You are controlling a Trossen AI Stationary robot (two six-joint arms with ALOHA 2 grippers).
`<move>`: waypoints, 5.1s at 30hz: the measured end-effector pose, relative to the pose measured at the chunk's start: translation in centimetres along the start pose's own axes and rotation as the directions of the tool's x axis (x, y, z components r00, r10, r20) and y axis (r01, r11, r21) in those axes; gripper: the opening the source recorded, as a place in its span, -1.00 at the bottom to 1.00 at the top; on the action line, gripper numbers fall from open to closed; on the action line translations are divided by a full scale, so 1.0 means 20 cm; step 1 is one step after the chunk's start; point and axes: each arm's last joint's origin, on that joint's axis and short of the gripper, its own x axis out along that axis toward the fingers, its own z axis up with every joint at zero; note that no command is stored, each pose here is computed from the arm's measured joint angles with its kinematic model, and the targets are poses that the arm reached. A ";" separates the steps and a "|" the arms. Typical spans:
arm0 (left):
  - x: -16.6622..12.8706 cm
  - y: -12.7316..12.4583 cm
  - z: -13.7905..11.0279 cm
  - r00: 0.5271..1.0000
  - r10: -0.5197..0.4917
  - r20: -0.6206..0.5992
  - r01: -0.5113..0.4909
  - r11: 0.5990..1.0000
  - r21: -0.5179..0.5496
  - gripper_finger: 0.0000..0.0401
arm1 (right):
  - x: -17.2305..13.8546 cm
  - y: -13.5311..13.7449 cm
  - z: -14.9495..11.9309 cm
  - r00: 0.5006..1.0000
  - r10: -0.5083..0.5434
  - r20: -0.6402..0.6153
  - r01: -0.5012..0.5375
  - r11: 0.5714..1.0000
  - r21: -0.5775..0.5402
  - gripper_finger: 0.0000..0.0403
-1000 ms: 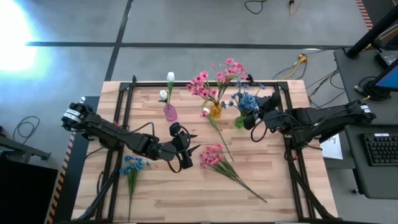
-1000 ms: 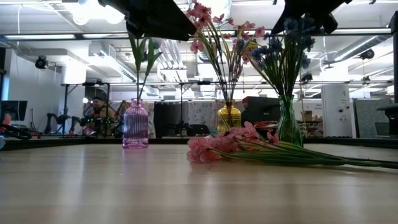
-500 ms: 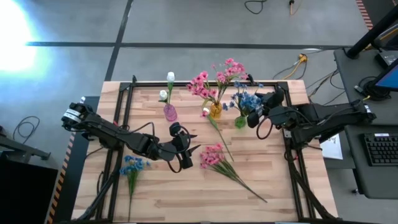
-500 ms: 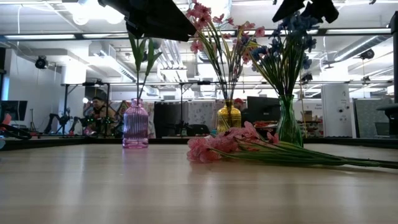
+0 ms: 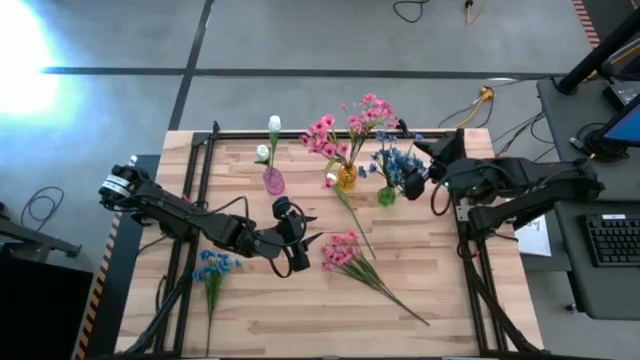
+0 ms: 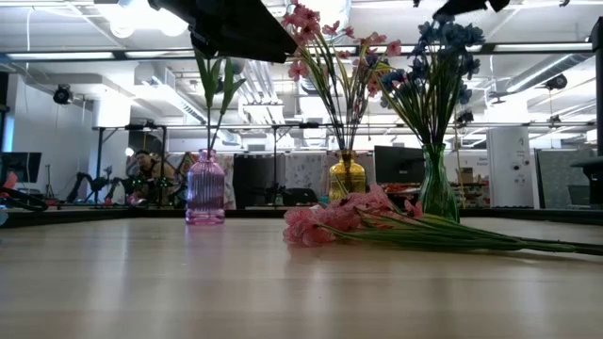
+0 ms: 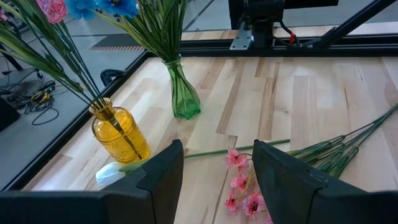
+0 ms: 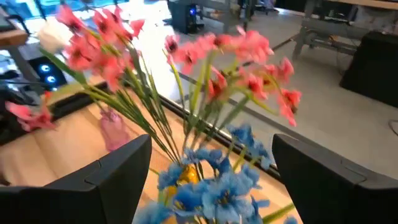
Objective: Sort flowers into vase by color
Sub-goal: Put the pink flowers into the yellow vase
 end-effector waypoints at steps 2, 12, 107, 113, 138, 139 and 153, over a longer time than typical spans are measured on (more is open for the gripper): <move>0.00 0.00 0.00 1.000 0.000 0.000 0.000 1.000 0.000 -0.11 | -0.01 0.00 0.03 1.000 0.032 0.001 -0.032 0.999 -0.003 0.62; 0.00 0.00 0.00 1.000 0.000 0.000 0.000 1.000 0.000 -0.11 | -0.02 0.09 0.12 0.936 0.340 -0.092 -0.340 0.940 0.018 0.62; -0.33 -0.40 -0.11 0.931 -0.283 -0.231 0.245 0.953 -0.180 -0.11 | 0.06 0.95 -1.54 0.800 0.186 -0.570 -0.307 0.944 -0.123 0.58; -0.32 -0.39 -0.11 0.933 -0.278 -0.230 0.241 0.954 -0.178 -0.11 | 0.06 0.94 -1.55 0.797 0.183 -0.576 -0.306 0.944 -0.123 0.31; -0.29 -0.37 -0.09 0.945 -0.251 -0.211 0.229 0.965 -0.125 -0.11 | -0.03 0.92 -1.25 0.788 0.324 -0.524 -0.431 0.898 -0.091 -0.92; -0.29 -0.37 -0.09 0.945 -0.252 -0.210 0.230 0.965 -0.122 -0.11 | -0.04 0.92 -1.23 0.789 0.328 -0.519 -0.433 0.897 -0.092 -0.92; -0.37 -0.30 -0.02 0.944 -0.277 -0.177 0.262 0.959 -0.108 -0.11 | -0.22 0.75 -0.90 0.853 0.425 -0.303 -0.466 0.881 -0.077 -0.91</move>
